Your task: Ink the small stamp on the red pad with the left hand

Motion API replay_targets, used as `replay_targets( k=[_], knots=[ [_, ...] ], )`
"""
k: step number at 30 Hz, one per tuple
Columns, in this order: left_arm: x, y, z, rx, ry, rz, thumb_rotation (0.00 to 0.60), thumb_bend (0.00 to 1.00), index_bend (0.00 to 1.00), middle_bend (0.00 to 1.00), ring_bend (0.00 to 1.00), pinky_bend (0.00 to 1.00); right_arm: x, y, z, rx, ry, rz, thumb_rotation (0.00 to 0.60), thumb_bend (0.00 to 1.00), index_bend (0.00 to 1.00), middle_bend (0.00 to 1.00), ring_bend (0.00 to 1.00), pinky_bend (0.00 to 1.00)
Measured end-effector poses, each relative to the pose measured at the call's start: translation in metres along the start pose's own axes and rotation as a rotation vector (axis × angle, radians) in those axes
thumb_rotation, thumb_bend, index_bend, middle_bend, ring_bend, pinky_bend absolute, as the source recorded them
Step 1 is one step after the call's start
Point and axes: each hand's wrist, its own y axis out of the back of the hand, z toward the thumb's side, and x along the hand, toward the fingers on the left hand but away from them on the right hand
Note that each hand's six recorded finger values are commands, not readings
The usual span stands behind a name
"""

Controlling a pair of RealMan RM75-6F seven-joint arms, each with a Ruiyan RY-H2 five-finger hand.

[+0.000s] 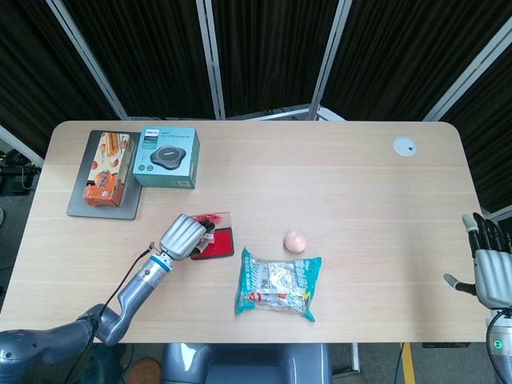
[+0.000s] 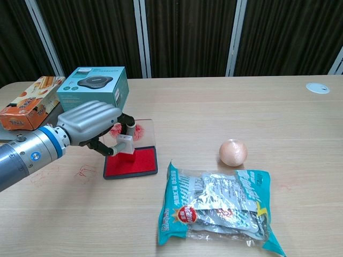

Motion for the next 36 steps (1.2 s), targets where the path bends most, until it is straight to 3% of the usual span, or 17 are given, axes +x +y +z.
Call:
replay_targets(
  k=[24, 36],
  knots=[
    [0.001, -0.025, 0.005, -0.037, 0.008, -0.029, 0.6, 0.43, 0.65, 0.62, 0.82, 0.87, -0.001, -0.003, -0.002, 0.001, -0.007, 0.009, 0.6, 0.0, 0.0, 0.0, 0.0, 0.0],
    [0.0, -0.025, 0.005, -0.042, 0.008, -0.022, 0.6, 0.43, 0.66, 0.62, 0.82, 0.87, -0.001, -0.002, -0.002, -0.003, -0.009, 0.009, 0.6, 0.0, 0.0, 0.0, 0.0, 0.0]
  ],
)
